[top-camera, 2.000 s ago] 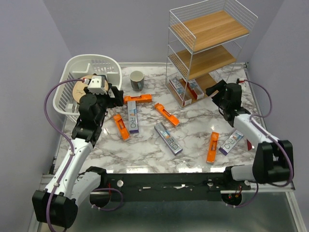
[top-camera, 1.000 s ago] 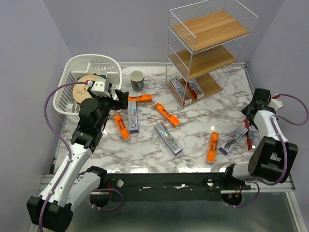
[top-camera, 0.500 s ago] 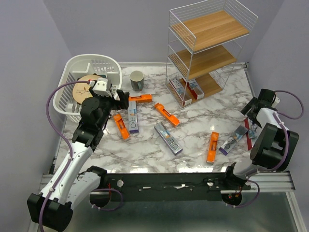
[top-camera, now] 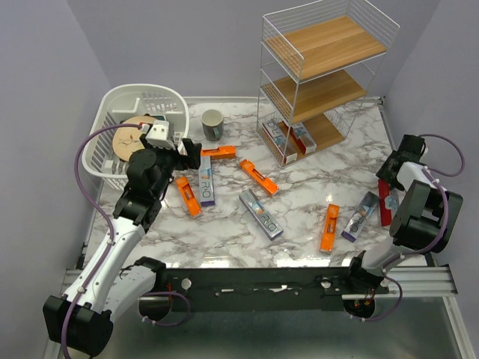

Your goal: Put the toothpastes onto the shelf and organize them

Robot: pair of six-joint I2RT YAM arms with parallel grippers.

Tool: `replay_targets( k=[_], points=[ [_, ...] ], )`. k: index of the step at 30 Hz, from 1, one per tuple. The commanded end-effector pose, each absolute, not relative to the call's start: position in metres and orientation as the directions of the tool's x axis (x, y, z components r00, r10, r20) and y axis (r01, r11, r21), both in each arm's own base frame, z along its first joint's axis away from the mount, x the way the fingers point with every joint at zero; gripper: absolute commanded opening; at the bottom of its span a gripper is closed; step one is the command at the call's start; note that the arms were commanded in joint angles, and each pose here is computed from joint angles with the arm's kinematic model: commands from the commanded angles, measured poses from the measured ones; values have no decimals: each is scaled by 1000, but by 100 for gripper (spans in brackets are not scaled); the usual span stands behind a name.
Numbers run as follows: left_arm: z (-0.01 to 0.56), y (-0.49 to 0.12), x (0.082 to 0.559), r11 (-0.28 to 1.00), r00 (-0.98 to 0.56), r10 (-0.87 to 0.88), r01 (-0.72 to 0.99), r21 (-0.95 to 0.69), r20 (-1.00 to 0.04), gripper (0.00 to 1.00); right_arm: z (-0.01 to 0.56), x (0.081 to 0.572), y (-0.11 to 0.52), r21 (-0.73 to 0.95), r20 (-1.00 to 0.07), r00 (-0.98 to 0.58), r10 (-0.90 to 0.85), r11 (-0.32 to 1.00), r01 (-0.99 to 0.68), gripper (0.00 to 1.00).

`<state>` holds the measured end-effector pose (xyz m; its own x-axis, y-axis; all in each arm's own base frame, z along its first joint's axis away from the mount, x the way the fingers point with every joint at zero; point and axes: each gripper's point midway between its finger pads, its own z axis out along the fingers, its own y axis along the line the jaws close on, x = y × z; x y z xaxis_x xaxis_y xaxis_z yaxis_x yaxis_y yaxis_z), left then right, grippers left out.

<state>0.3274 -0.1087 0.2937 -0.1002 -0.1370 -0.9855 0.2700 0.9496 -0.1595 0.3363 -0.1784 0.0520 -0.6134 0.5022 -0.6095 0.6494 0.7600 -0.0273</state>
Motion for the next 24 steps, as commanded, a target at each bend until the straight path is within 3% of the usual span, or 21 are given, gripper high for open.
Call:
replay_targets(
  k=[1,15,24],
  points=[
    [304,-110,327,948,-76,-131,282,-148,-988,99,49,348,-145,30,-585,-656,476,821,570,54],
    [297,-106,331,958,-94,-106,257,-127,-990,99,65,425,-39,-46,-633,-752,186,960,276,55],
    [297,-106,331,958,-93,-102,259,-123,-990,99,110,396,-59,39,-731,-590,344,883,468,68]
  ],
)
